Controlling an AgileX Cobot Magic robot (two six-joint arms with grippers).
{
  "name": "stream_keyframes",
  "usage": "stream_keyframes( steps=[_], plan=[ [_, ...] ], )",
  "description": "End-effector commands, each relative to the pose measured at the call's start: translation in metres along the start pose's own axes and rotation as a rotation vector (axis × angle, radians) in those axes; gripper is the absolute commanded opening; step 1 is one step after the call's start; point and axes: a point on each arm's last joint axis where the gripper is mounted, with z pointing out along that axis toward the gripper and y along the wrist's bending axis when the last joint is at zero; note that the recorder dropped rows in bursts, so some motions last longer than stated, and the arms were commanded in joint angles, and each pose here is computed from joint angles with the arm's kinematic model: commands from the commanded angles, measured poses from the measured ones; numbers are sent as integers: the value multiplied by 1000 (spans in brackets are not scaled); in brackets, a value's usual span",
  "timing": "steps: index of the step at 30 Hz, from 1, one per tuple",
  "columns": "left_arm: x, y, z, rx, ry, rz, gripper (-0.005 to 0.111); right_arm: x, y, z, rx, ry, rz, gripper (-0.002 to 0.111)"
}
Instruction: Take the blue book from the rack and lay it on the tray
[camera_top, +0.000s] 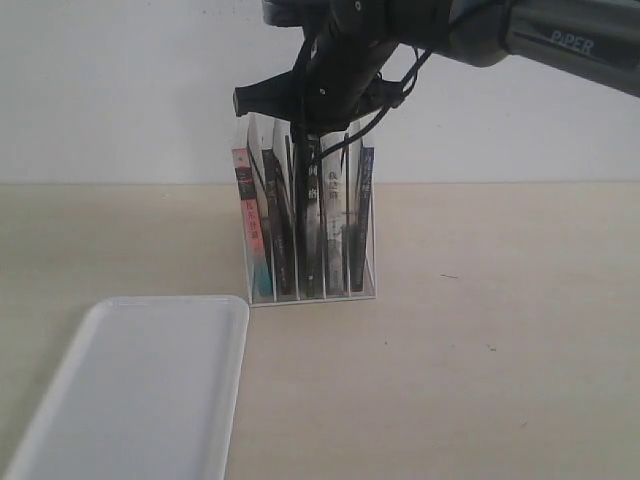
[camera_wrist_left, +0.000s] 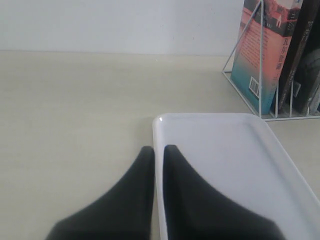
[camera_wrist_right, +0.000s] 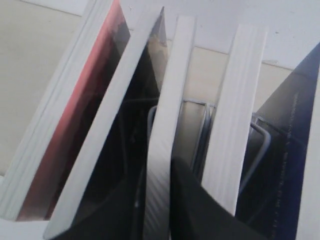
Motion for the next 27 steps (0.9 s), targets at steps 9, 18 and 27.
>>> stream_keyframes(
  steps=[9,18,27],
  plan=[
    [1,0,0,-4,-4,-8,6,-21,5,-34,-1,-131,6,0],
    [1,0,0,-4,-4,-8,6,-31,1,-66,27,-182,5,0],
    [1,0,0,-4,-4,-8,6,-33,0,-74,30,-201,12,0]
  ],
)
